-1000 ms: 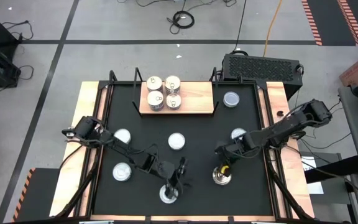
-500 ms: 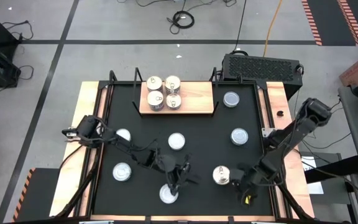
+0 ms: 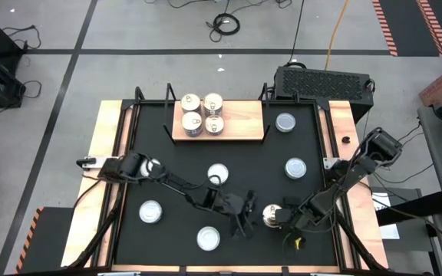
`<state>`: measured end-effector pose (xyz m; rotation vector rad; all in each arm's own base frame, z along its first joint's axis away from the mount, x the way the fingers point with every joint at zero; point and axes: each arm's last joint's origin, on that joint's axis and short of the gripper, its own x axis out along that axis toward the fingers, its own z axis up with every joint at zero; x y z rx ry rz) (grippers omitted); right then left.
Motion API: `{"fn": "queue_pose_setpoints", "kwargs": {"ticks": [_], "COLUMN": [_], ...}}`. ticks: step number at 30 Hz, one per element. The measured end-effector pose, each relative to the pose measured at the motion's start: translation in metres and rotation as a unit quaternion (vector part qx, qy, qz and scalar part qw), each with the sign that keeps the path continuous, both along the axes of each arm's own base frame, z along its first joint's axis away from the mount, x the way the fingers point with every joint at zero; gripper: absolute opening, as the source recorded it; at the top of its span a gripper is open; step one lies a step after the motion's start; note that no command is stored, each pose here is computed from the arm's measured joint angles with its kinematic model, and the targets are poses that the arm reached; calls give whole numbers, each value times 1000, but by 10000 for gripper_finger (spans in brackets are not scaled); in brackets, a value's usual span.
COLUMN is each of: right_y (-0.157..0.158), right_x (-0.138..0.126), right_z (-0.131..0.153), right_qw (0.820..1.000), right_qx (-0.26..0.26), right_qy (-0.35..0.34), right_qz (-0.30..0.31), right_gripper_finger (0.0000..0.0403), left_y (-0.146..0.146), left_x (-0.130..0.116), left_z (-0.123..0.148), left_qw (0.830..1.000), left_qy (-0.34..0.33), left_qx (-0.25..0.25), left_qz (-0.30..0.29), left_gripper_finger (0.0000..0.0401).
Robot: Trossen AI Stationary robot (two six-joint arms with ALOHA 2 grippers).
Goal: Stack canned seafood by type on shelf
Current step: Stack the blue tuna can on top of the blue tuna can on the shelf
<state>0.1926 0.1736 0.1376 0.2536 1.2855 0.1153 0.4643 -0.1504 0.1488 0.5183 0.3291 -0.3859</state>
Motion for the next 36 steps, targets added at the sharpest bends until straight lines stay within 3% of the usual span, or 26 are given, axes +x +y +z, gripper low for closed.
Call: {"fn": "queue_pose_setpoints", "kwargs": {"ticks": [7,14,23,29,36], "right_y": [-13,-30,-47,-52,-48], "right_x": [22,36,45,48,45], "right_z": [4,5,6,6,7], "right_qw": [998,994,986,989,989], "right_qx": [-11,-45,-92,-74,-70], "right_qy": [-65,-99,-122,-112,-110], "right_qz": [4,-32,-62,-65,-64], "right_gripper_finger": [0,0,0,0,0], "left_y": [-6,-2,4,3,-7], "left_x": [6,-1,-7,-10,-19], "left_z": [-11,-11,-19,-21,-5], "left_qw": [999,995,983,972,966], "left_qy": [23,77,124,126,117], "left_qx": [47,56,106,154,168], "left_qz": [14,33,79,128,159], "left_gripper_finger": [239,242,242,242,242]}}
